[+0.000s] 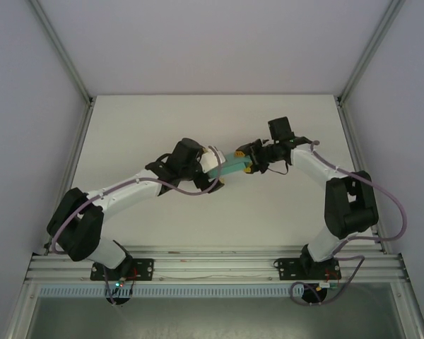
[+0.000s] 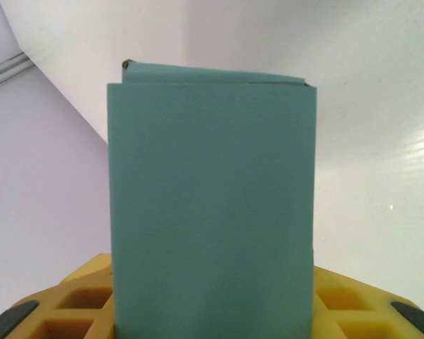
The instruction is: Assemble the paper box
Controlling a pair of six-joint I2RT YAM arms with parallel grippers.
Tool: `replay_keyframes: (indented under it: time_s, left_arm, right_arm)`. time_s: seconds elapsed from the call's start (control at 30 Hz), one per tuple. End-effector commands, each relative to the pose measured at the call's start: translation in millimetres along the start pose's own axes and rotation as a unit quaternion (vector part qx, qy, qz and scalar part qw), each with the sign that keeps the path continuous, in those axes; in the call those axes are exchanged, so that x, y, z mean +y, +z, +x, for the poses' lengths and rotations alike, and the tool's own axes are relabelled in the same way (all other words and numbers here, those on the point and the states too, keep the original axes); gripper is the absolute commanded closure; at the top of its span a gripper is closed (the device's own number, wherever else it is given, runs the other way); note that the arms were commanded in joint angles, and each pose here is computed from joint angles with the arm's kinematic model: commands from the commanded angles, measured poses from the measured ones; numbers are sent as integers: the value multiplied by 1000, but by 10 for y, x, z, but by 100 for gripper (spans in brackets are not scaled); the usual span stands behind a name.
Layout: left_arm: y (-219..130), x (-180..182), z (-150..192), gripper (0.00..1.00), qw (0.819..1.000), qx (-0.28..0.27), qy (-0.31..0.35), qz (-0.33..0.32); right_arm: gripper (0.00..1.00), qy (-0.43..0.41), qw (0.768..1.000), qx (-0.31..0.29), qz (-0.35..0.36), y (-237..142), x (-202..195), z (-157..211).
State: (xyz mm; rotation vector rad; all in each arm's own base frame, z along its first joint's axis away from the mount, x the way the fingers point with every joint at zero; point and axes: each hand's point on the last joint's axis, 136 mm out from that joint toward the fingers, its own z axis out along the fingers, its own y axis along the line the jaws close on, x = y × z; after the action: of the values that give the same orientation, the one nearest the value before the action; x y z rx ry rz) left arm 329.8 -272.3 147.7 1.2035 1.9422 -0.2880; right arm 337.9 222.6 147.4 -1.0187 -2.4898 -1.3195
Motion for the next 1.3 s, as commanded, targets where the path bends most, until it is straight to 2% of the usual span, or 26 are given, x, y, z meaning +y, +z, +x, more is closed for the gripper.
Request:
replay_keyframes:
  time_s: [0.0,0.27,0.4,0.53,0.77,0.83,1.1,1.2,1.27]
  left_arm:
    - [-21,94,78,0,999,31,31,-28]
    - [40,179,136,2,995,58,44,-61]
    - [41,171,96,14,994,59,55,-71]
    - [60,189,79,33,992,62,65,-84]
    - [20,172,2,45,992,53,74,-84]
    - [-2,174,-6,48,992,53,77,-85]
    - [-16,186,82,55,990,76,86,-87]
    - [-64,156,80,56,990,78,87,-80]
    - [-83,128,112,56,990,84,89,-72]
  right_arm:
    - [62,33,999,38,-5,-117,73,204]
    - [62,45,997,52,-20,-175,151,293]
    - [62,48,997,56,-21,-189,158,320]
    - [60,49,997,60,-23,-204,158,348]
    - [49,43,997,60,-26,-212,173,349]
    - [49,39,997,58,-27,-214,180,342]
    - [36,22,999,37,-29,-216,183,234]
    - [22,15,999,9,-29,-270,166,120]
    - [9,2,999,-18,-35,-331,179,18]
